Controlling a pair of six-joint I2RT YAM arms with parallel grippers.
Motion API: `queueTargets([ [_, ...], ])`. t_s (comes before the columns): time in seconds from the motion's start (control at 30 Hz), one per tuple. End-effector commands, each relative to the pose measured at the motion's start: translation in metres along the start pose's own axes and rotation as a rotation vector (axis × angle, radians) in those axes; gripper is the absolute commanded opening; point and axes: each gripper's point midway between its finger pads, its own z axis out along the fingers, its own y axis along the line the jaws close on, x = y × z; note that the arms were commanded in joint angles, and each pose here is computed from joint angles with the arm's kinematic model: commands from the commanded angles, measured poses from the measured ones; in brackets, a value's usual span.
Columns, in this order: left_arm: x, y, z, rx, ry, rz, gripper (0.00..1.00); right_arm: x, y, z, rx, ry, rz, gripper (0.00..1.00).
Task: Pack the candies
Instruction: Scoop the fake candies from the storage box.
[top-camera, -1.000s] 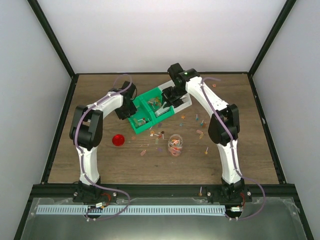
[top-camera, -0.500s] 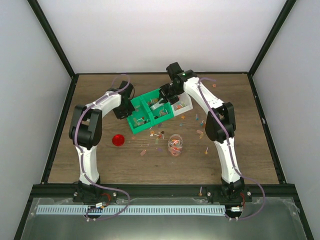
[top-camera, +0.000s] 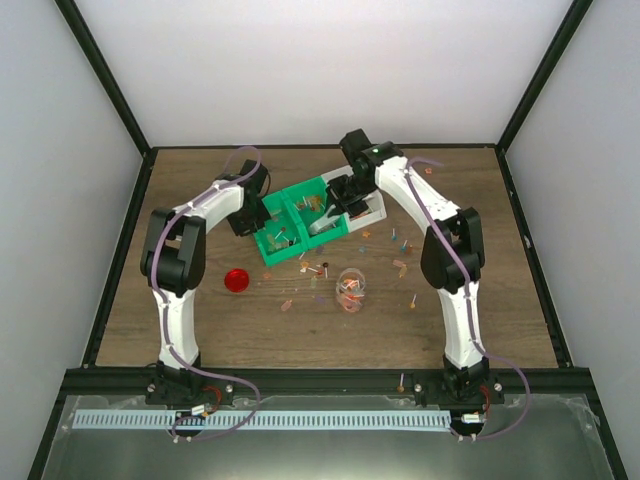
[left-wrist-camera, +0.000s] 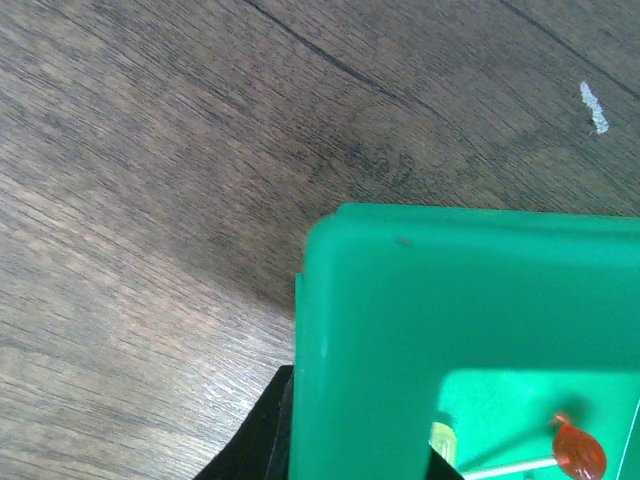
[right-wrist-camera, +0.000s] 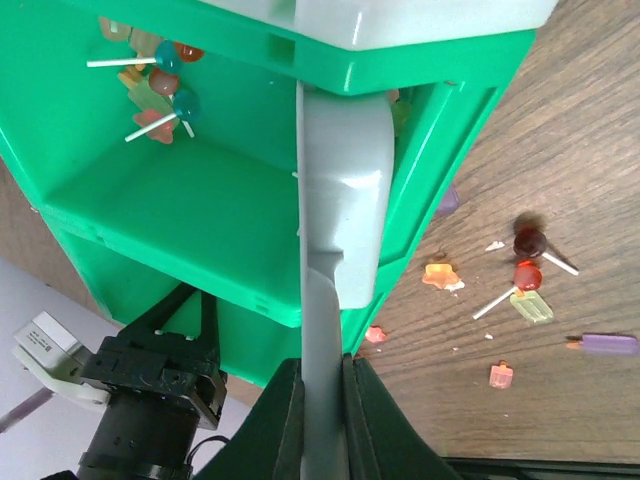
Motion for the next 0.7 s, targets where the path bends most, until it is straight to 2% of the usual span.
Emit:
queueTargets([
  [0.0,-0.005,-0.003,0.009,0.008,0.003,-0.019,0.04,-0.004,-0.008,0.008,0.018,-0.007,0.012,0.01],
  [0.17,-0.002,0.002,0.015,-0.006,0.021,-0.015,0.04,-0.018,-0.008,0.050,-0.015,0.033,0.023,0.01],
  [0.37,0.002,0.003,0.020,-0.008,0.042,-0.001,0.04,-0.039,0.003,0.073,-0.121,0.027,-0.001,0.01],
  [0.5,0.005,0.004,0.021,-0.011,0.057,0.005,0.04,-0.051,0.002,0.086,-0.145,0.043,-0.076,0.01],
  [0.67,0.007,0.005,0.023,-0.010,0.065,0.004,0.04,-0.047,0.006,0.096,-0.333,0.103,-0.188,0.01],
])
